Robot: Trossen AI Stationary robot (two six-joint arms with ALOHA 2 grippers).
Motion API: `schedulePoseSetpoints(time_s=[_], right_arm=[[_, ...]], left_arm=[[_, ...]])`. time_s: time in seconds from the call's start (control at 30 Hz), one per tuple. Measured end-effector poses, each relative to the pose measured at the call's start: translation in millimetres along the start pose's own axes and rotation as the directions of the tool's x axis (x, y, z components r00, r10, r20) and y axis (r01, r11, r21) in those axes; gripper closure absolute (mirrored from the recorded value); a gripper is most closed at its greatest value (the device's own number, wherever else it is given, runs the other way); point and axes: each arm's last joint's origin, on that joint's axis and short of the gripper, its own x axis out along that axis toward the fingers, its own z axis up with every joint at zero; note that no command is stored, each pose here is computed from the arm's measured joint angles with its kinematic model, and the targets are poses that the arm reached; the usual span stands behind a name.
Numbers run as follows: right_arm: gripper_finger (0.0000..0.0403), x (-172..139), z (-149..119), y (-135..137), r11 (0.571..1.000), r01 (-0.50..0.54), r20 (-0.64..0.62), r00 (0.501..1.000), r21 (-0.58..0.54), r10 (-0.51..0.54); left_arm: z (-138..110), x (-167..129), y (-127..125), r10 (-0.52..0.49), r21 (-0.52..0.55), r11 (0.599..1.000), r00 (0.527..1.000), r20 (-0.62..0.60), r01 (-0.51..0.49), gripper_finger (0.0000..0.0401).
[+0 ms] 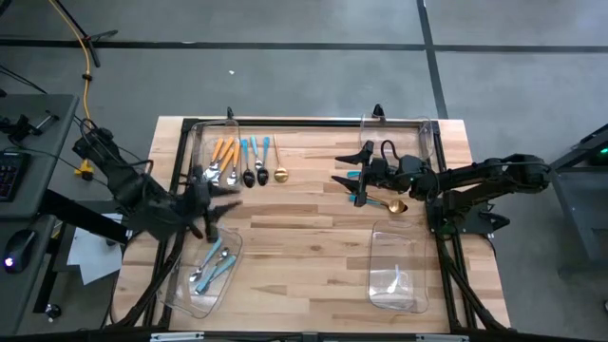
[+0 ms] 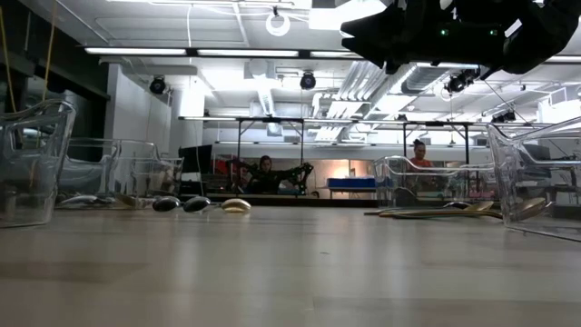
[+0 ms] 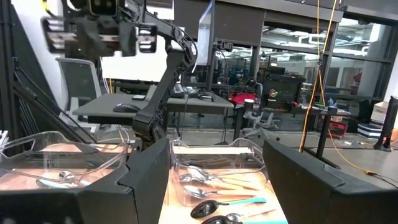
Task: Sort silverware by color (type)
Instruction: Put the light blue spoon into the bottom left transparent bin
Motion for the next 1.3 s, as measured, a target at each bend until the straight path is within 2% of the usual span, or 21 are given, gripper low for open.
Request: schedulePoseSetpoints(time_s=[0.1,0.2,0.33,0.47,0.57,0.83,0.97,1.13,1.3], right_arm=[[0.0160,0,0,0,1.000,0.000,0.000,1.000,0.000,0.000],[0.0160,0,0,0,1.000,0.003,0.000,1.000,0.000,-0.003],[0.0160,0,0,0,1.000,0.005,-0.001,1.000,0.000,-0.005],[0.0160,0,0,0,1.000,0.004,0.000,1.000,0.000,-0.004],[0.0160,0,0,0,1.000,0.005,-0.001,1.000,0.000,-0.005],[0.0160,0,-4,-4,1.000,0.018,-0.039,0.999,-0.004,-0.018],[0.0160,0,-7,-6,1.000,0.021,-0.064,0.998,0.002,-0.021],[0.0160,0,-7,-5,1.000,0.020,-0.064,0.998,0.002,-0.020],[0.0160,0,-6,-6,1.000,0.025,-0.058,0.998,-0.003,-0.025]], left_arm=[[-8,9,2,0.110,0.058,0.992,0.994,0.026,-0.111,0.0286],[-23,26,3,0.115,0.069,0.991,0.993,-0.005,-0.114,0.0286],[-41,54,5,0.008,0.059,0.998,1.000,0.016,-0.009,0.0286],[-44,78,16,-0.145,0.073,0.988,0.974,0.176,0.134,0.0286],[-44,91,30,-0.183,0.085,0.982,0.947,0.264,0.167,0.0286],[-42,106,57,-0.306,0.142,0.951,0.908,0.284,0.276,0.0286],[-52,110,66,-0.303,0.177,0.951,0.873,0.381,0.253,0.0286],[-76,113,78,-0.286,0.138,0.958,0.833,0.473,0.251,0.0286],[-90,116,81,-0.279,0.092,0.959,0.846,0.455,0.267,0.0286]])
